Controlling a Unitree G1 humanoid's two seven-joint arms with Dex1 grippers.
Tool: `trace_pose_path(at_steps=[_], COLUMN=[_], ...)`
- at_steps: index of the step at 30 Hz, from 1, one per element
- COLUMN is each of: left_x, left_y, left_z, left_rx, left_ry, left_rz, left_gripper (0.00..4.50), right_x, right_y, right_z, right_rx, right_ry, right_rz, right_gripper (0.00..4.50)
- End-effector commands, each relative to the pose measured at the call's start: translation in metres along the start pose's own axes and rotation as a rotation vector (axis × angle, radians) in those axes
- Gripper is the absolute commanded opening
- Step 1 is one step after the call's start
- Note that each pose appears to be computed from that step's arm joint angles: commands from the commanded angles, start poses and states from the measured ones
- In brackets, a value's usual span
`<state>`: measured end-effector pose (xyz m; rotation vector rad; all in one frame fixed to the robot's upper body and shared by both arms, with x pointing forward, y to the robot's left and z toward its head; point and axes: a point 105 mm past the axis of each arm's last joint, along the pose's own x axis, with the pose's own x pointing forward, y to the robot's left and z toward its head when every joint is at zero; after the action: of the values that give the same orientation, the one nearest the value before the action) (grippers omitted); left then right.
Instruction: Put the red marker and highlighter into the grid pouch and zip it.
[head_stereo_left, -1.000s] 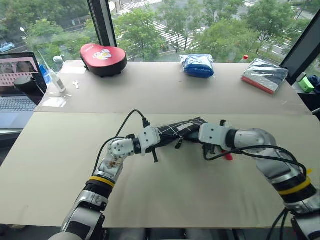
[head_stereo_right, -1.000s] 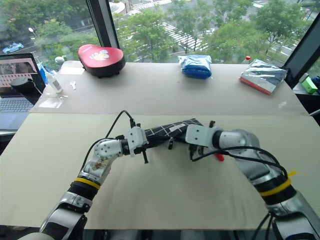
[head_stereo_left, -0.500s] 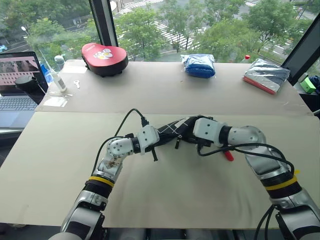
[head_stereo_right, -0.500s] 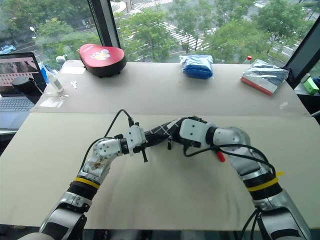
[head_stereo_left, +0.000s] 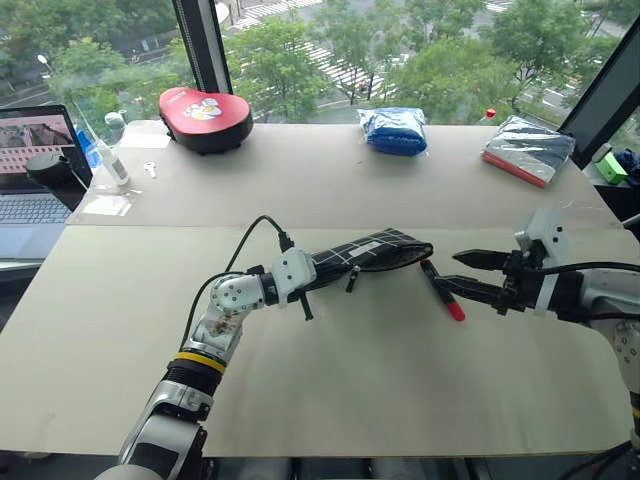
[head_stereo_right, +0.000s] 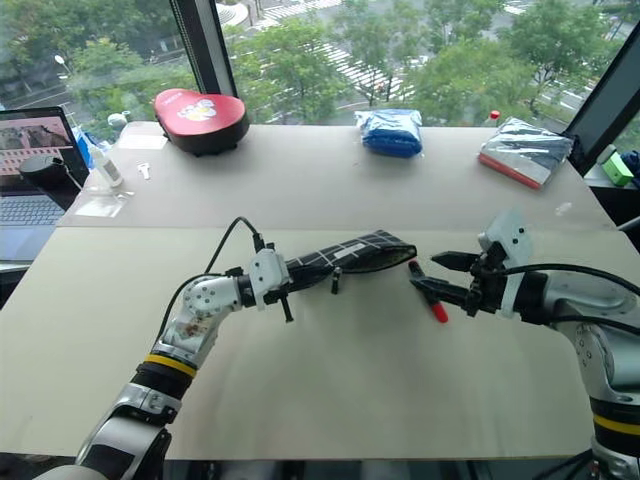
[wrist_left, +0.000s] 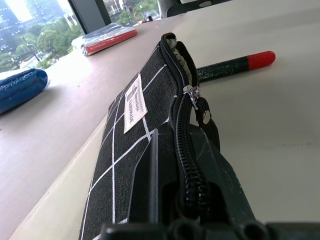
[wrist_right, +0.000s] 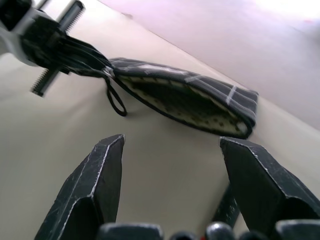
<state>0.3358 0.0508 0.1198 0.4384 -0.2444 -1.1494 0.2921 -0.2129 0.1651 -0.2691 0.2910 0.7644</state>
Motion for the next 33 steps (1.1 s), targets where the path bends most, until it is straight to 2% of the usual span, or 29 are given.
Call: trace_pose_path(at_steps=[1,9,19,20,23,27,31,33], left_x=[0.001,0.003,0.002,0.002,0.002,0.002,0.002,0.002], left_y=[0.007,0.006,0.007,0.008,0.008,0.008,0.008,0.008], left_z=[0.012,0.013,0.014,0.015,0.015,0.015,0.015,0.015], left_rx=[0.030,0.031,0.034,0.035,0.036,0.037,0.038,0.037], left_ry=[-0.038,-0.042,-0.045,-0.046,-0.046,-0.045,-0.046,-0.048], left_rz=[0.016,0.012,0.021,0.022,0.025,0.026,0.024,0.022], left_gripper=[0.00,0.00,0.00,0.00,0.00,0.00,0.00,0.00], right_x=[0.009,0.022,0.028,0.028,0.025,0.019,0.013,0.008], right_y=[-0.009,-0.024,-0.031,-0.033,-0.034,-0.037,-0.049,-0.067], right_z=[-0.010,-0.045,-0.078,-0.079,-0.083,-0.085,-0.083,-0.061], right_rx=[-0.020,0.009,0.104,0.120,0.129,0.132,0.136,0.090], right_ry=[0.054,0.212,0.314,0.314,0.324,0.322,0.307,0.209], right_rz=[-0.124,-0.238,-0.274,-0.281,-0.285,-0.302,-0.369,-0.460], right_gripper=[3.36,3.36,3.36,2.86,2.01,0.62,0.51,0.51])
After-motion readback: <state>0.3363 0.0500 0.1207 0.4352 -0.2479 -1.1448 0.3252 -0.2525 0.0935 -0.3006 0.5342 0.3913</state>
